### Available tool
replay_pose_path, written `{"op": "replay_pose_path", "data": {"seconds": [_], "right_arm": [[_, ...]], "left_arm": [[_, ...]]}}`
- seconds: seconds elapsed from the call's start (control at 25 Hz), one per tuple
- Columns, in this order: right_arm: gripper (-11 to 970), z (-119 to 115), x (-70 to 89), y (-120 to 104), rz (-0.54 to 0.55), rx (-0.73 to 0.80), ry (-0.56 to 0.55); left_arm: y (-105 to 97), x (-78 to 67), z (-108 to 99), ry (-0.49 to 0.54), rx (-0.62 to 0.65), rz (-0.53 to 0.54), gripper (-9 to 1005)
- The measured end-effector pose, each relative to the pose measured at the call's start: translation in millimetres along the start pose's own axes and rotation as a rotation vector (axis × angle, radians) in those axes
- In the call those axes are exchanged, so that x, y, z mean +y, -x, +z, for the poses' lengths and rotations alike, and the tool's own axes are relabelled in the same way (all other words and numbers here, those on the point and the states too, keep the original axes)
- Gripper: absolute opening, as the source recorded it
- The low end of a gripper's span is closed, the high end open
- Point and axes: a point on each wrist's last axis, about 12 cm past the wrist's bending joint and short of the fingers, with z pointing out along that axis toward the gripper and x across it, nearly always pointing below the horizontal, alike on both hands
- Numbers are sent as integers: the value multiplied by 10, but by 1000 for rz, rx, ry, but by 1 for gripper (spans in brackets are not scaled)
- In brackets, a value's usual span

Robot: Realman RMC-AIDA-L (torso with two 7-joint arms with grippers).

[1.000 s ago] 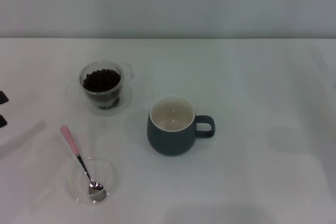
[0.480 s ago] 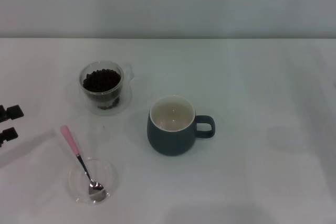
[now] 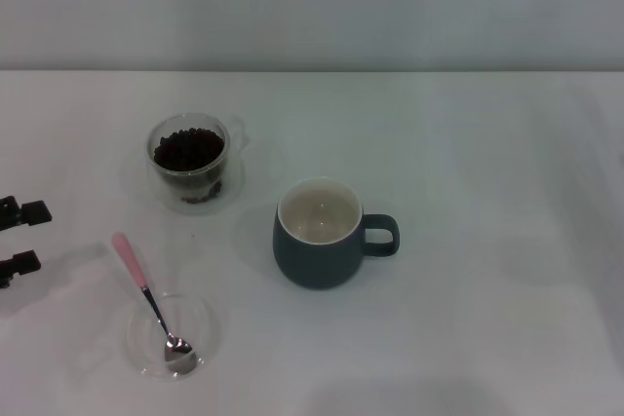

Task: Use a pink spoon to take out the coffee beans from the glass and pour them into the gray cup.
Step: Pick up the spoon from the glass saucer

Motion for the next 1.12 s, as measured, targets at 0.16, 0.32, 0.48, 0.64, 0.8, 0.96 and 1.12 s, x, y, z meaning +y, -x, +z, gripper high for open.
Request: {"op": "replay_pose_path", "data": {"seconds": [0.16, 0.32, 0.48, 0.64, 0.8, 0.96, 1.12], "right_arm": [[838, -16, -33, -34, -2, 16, -9], [838, -26, -92, -50, -1, 24, -31], [838, -30, -108, -57, -13, 27, -39], [838, -27, -108, -55, -18, 26, -41], [838, -1, -84, -29, -13, 13, -35], [838, 36, -61, 11, -7, -6, -28], [838, 63, -41, 65, -6, -40, -20]], "left_arm": [[-4, 19, -6, 3, -11, -46, 850], [-18, 42, -18, 11, -12, -46, 850], [-33, 69, -12, 39, 6, -8, 850], [-54, 83, 39, 59, 26, 34, 850], [-68, 114, 94, 73, 14, 87, 851], [-91, 137, 142, 76, 8, 163, 850], [-133, 163, 183, 85, 24, 206, 850]]}}
